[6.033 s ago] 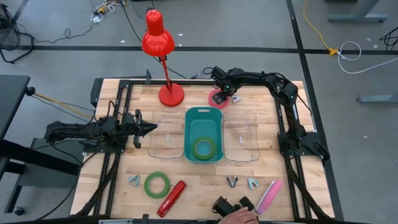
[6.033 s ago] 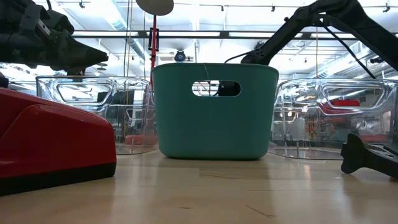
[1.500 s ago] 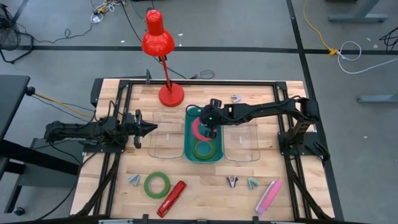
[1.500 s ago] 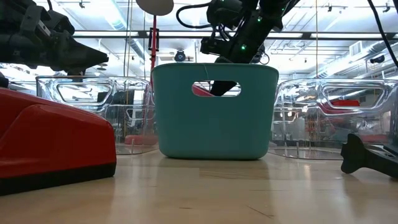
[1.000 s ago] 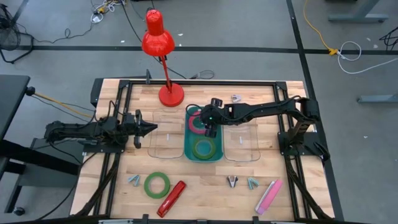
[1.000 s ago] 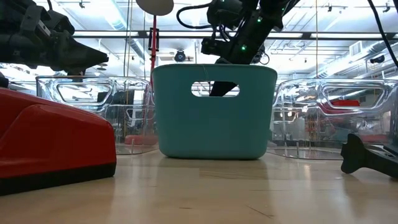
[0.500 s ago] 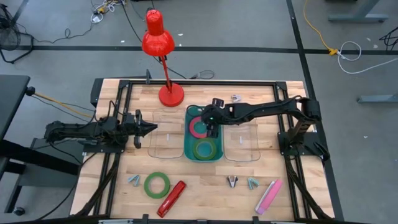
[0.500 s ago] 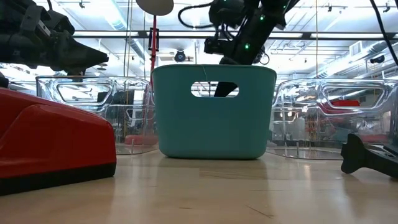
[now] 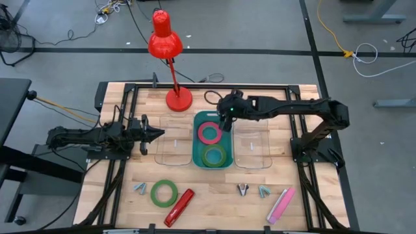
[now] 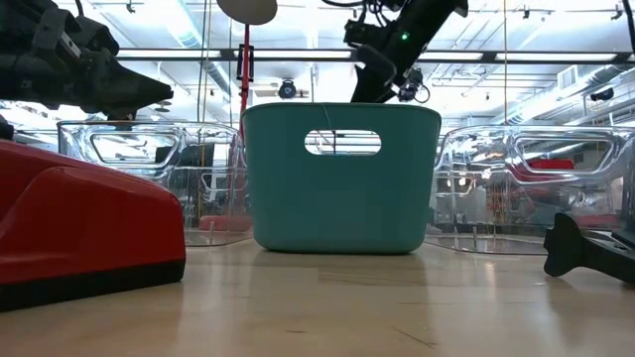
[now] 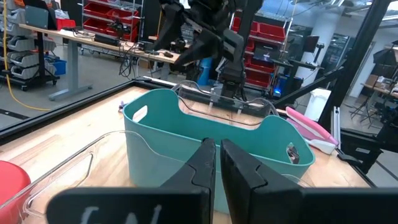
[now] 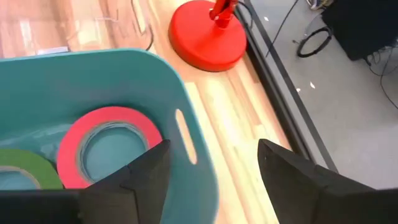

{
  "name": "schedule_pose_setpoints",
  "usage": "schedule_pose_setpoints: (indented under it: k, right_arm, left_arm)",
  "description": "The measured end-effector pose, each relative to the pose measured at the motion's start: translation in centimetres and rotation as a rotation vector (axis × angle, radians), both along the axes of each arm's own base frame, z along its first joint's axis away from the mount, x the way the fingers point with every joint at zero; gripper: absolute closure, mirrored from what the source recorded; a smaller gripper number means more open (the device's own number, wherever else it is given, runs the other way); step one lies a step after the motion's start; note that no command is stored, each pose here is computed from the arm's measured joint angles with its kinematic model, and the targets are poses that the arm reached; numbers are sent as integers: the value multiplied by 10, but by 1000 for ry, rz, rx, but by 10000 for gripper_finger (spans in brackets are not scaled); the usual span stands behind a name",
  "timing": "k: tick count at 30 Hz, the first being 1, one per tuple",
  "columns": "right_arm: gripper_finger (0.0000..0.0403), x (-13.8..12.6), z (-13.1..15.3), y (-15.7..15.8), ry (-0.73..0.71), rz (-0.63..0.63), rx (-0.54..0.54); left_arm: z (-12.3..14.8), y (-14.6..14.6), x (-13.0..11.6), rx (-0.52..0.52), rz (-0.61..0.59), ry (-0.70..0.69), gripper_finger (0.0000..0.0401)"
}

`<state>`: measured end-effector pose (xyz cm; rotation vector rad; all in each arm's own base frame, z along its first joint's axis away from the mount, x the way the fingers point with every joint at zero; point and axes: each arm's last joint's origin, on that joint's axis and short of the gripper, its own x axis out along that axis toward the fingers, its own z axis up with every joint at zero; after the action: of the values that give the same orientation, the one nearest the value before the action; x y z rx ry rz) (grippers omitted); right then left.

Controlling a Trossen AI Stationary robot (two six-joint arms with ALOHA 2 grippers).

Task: Pick and place Stapler, Stapler remover, tape
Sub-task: Put the pink stapler into the right transparent bin

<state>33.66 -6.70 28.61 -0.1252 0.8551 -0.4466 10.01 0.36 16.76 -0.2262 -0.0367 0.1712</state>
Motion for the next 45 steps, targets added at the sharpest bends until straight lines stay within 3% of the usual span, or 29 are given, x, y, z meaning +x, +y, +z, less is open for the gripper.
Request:
schedule_pose_setpoints:
  k: [8, 17, 23, 33, 36, 40, 45]
  right_arm:
    - [163, -14, 6, -28, 4, -84, 7]
    - [163, -43, -3, -73, 176, -192, 25]
    - [163, -69, -8, -105, 302, -133, 70]
    - [163, -98, -8, -146, 457, 66, -61]
    - [163, -101, -6, -153, 447, 41, -91]
    - [163, -105, -7, -155, 416, -46, -35]
    - [163, -106, -9, -153, 430, -33, -21]
  left_arm:
    - [0, 0, 0, 0, 0, 0, 373]
    - [0, 0, 0, 0, 0, 0, 373]
    - [0, 0, 0, 0, 0, 0, 373]
    - [0, 0, 0, 0, 0, 0, 373]
    - [0, 0, 0, 0, 0, 0, 373]
    - [0, 0, 0, 0, 0, 0, 373]
    - [0, 0, 0, 0, 0, 0, 373]
